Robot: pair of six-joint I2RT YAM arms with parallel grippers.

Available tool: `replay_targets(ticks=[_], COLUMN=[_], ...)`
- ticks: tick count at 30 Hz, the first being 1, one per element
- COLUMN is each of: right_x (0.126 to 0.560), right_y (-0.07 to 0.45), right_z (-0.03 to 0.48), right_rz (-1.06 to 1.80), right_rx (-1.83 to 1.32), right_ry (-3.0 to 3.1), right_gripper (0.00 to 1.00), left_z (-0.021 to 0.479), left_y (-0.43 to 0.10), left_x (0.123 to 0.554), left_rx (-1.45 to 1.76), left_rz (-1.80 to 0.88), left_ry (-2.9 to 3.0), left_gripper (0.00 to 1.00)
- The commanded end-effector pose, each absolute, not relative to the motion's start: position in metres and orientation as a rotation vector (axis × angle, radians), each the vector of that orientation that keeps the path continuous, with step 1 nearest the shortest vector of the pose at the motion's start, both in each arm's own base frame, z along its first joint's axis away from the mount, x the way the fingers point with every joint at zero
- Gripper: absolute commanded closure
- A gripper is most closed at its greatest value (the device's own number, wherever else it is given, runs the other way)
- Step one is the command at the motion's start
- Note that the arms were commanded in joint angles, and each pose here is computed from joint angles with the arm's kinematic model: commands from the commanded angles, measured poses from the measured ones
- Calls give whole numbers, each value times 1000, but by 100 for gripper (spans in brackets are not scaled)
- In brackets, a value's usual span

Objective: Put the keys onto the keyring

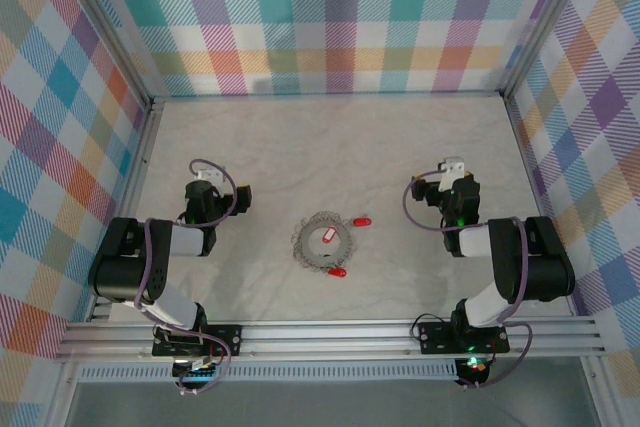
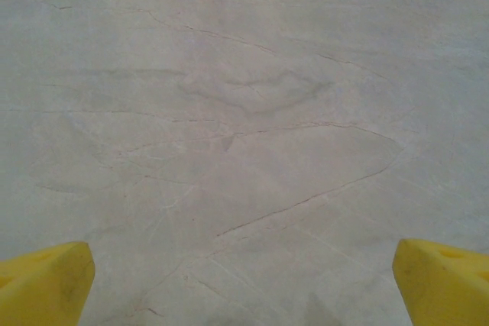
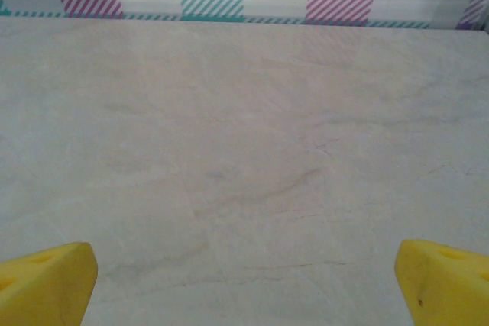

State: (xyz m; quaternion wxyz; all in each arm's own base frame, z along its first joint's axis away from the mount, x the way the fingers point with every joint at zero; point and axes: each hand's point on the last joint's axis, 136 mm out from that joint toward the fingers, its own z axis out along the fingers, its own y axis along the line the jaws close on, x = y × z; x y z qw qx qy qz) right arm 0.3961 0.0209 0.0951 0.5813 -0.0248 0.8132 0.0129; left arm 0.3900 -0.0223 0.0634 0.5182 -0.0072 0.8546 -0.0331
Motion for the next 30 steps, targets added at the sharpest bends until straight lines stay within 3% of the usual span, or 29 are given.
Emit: replay_targets(ticks=[1,30], right_x=[398,397], right_y=[11,11], right_z=[91,93], right_rz=[50,50], right_rx=[37,31], right_ry=[1942,1930], right_gripper=[0,0], left_z=[77,79], left_y=[-19,-18], left_x=[400,399], left_rx=[-38,-41], left_rz=[-56,-54], left_ry=[2003,1996], left_gripper=[0,0])
